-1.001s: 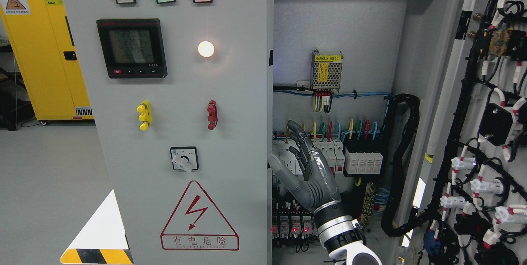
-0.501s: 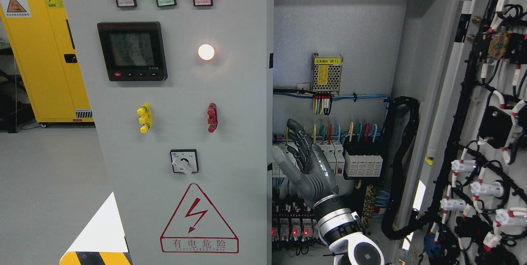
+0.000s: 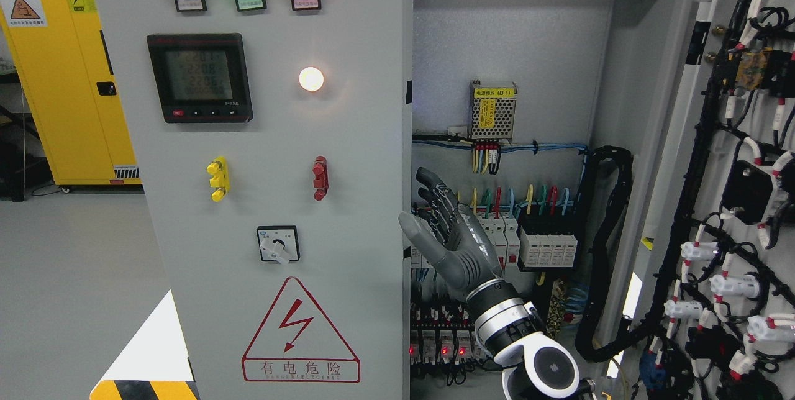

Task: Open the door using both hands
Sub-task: 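Hook the right hand fingers behind the lit door's inner edge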

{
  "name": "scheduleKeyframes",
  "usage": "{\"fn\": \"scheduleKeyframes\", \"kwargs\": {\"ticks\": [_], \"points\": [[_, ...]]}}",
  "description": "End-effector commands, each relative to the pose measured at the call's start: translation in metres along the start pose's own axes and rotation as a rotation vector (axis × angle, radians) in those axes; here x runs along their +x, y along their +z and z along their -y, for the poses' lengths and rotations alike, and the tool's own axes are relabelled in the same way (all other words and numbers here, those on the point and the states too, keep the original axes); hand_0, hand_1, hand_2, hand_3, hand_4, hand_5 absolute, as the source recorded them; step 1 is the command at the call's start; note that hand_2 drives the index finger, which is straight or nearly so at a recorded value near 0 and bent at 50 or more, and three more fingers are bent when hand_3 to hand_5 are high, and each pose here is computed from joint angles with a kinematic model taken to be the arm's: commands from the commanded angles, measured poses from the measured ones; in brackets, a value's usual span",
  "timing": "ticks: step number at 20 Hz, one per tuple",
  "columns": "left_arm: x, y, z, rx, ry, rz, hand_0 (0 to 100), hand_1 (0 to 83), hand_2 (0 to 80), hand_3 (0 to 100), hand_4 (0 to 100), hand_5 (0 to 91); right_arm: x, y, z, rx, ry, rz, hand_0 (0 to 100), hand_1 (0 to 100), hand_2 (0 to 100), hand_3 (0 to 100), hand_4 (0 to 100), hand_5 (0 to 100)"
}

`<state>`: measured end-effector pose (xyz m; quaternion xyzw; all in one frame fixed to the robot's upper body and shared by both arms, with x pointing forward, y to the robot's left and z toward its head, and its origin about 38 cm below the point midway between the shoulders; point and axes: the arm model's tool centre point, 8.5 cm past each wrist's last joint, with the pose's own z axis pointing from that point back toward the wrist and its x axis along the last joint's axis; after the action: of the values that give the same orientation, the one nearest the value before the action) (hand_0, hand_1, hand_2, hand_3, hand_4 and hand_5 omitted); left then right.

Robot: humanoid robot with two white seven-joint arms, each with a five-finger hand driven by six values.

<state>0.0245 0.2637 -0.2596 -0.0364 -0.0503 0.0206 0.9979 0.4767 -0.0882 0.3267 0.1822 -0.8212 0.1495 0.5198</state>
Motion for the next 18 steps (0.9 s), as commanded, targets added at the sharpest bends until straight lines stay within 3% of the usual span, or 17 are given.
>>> {"fn": "scheduleKeyframes", "kwargs": {"ticks": [1,7,10,14,18], "points": [[0.0,-0.001,0.004,-0.006,0.002,0.003,12,55.6,0.0,0,0,0.0,-0.004,-0.006,0.012,0.008,-0.092,-0.005,0,50,4,0,0,0],[0.0,-0.001,0.004,-0.006,0.002,0.001,12,55.6,0.0,0,0,0.0,-0.011,-0.014,0.016,0.029,-0.156,-0.021,0,50,4,0,0,0],[0.0,-0.001,0.004,-0.006,0.001,0.003,12,55.6,0.0,0,0,0.0,-0.013,-0.017,0.019,0.09,-0.164,-0.026,0,50,4,0,0,0],[0.0,0.0,0.003,-0.004,0.001,0.003,12,55.6,0.0,0,0,0.0,-0.011,-0.021,0.029,0.083,-0.172,-0.023,0,50,4,0,0,0],[0.0,0.0,0.003,-0.004,0.001,0.003,12,55.6,0.0,0,0,0.0,-0.015,-0.024,0.025,0.156,-0.179,-0.037,0,50,4,0,0,0]]}}
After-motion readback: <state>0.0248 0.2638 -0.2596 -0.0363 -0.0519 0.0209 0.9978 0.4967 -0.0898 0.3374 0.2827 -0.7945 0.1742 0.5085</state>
